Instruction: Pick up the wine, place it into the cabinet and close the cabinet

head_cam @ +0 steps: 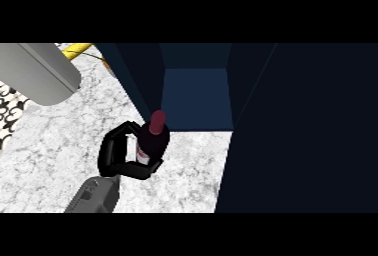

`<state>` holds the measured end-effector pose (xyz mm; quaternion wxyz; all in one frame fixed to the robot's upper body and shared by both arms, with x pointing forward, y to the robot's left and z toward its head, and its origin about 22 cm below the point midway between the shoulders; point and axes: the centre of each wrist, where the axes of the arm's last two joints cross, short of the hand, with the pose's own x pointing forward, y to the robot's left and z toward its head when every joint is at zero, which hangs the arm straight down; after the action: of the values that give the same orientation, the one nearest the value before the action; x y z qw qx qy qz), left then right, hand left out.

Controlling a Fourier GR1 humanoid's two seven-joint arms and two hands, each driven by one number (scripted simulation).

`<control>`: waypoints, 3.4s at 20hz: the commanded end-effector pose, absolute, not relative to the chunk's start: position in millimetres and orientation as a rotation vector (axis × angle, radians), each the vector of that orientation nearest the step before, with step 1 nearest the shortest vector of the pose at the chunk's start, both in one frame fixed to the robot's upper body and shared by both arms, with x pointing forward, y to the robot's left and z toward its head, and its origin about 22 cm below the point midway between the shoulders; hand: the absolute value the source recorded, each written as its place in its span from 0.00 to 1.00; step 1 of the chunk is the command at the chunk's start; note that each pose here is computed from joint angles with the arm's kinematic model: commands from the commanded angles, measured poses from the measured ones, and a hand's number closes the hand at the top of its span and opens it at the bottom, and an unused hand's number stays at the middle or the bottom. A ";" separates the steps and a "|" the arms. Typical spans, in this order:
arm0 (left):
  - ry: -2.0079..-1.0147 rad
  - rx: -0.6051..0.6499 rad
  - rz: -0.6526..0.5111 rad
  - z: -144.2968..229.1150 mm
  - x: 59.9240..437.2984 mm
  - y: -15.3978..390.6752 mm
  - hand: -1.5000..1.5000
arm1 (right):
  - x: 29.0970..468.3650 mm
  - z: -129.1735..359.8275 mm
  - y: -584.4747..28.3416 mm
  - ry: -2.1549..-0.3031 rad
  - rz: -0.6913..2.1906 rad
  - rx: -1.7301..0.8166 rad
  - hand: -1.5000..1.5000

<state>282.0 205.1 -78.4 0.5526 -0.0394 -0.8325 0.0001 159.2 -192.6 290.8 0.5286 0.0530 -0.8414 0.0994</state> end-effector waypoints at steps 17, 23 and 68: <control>-1.921 -0.286 0.036 97.4 310.5 95.0 1.00 | 149.7 284.7 -197.2 -1.978 0.245 0.186 0.00; -1.873 -0.253 0.081 123.5 318.9 78.3 1.00 | 139.6 281.6 -216.2 -1.964 0.253 0.173 0.00; -1.896 0.164 -0.115 -5.7 377.9 83.1 1.00 | 152.9 295.5 -217.1 -1.981 0.277 0.189 0.00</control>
<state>378.8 81.4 1.3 0.5842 0.0542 -0.8082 -0.0510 166.4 -207.9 286.6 0.5381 0.0499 -0.8354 0.1000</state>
